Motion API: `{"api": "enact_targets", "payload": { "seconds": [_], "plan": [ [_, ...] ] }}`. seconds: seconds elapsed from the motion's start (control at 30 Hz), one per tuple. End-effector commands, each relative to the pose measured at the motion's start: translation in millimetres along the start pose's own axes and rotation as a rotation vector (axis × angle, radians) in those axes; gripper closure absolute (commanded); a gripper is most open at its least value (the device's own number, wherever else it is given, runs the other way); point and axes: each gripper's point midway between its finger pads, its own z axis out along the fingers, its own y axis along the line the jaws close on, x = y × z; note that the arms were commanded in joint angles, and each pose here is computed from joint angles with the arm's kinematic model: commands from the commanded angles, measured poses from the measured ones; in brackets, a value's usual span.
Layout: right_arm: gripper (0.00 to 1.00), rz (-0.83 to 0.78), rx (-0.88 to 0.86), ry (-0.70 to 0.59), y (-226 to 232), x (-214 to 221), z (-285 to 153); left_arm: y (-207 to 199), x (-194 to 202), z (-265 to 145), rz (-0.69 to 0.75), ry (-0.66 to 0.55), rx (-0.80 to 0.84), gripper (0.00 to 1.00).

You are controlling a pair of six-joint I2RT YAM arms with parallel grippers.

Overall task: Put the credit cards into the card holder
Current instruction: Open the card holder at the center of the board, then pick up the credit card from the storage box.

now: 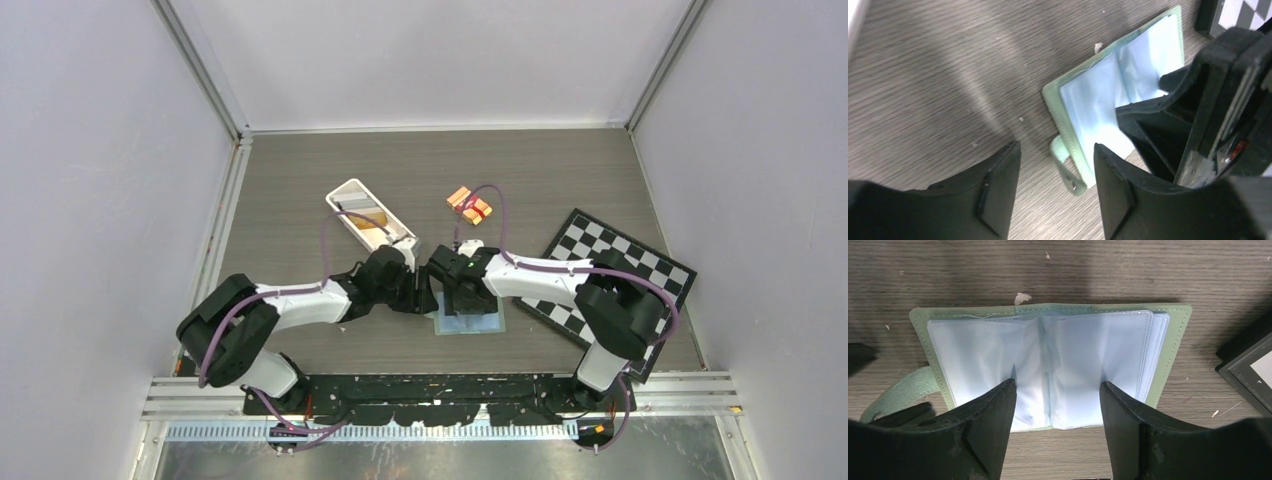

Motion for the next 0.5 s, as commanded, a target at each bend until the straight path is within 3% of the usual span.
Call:
{"api": "enact_targets", "payload": {
  "seconds": [0.0,0.3,0.47],
  "plan": [
    [0.3,-0.014,0.014,0.027,5.2,11.2,15.4,18.6,0.5,-24.4,0.05,-0.014,-0.105,0.37],
    [0.27,-0.054,0.041,0.01,10.2,2.4,20.8,47.1,-6.9,-88.9,0.057,-0.047,-0.277,0.13],
    [0.26,-0.06,-0.055,-0.007,27.2,-5.6,6.7,38.8,-33.4,-117.5,0.058,-0.062,-0.288,0.08]
  ]
}}
